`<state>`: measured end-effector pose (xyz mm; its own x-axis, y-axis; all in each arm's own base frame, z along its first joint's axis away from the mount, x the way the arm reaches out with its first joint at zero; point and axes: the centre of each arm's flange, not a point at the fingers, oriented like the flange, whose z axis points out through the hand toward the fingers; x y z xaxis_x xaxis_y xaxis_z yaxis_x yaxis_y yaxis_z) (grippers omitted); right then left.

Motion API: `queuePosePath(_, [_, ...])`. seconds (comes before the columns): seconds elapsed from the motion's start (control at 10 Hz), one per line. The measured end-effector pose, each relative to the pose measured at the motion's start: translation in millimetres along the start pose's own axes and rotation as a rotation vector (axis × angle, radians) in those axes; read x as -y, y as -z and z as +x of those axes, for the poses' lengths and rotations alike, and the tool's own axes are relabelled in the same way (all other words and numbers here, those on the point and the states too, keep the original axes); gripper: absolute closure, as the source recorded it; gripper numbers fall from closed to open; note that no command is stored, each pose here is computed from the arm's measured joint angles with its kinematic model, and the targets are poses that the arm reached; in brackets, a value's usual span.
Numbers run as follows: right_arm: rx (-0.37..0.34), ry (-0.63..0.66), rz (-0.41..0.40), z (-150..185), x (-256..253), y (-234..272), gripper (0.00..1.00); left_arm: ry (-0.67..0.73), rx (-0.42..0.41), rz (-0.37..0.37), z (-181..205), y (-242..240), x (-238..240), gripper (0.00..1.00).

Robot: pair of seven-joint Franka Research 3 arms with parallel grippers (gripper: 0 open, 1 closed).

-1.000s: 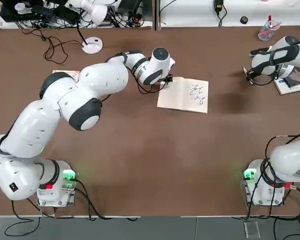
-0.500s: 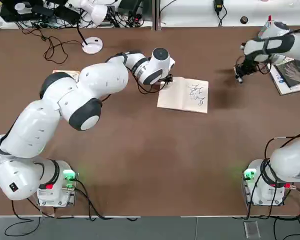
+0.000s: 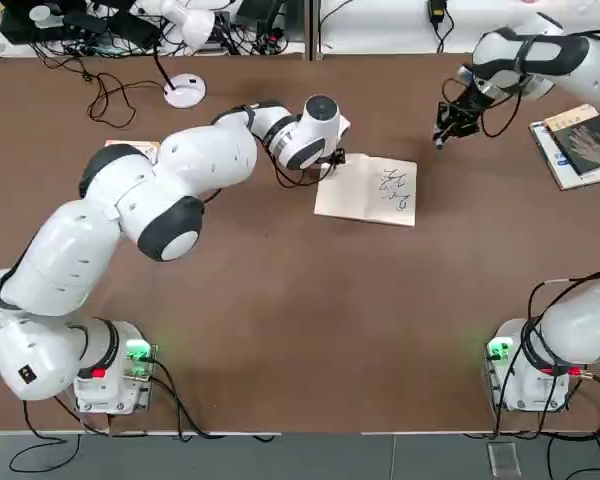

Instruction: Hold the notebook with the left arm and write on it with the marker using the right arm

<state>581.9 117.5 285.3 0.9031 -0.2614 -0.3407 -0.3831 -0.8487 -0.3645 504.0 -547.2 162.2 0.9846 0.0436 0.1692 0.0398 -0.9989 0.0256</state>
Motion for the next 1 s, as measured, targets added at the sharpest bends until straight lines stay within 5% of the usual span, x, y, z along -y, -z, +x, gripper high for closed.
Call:
queuePosePath(0.6, [0.269, -0.257, 0.281, -23.5, 12.3, -13.4, 0.83, 0.000, 0.000, 0.000, 0.0, 0.0, 0.0, 0.00])
queuePosePath(1.0, [0.357, -0.353, 0.348, -39.4, 19.9, -39.9, 0.83, 0.000, 0.000, 0.000, 0.0, 0.0, 0.0, 0.00])
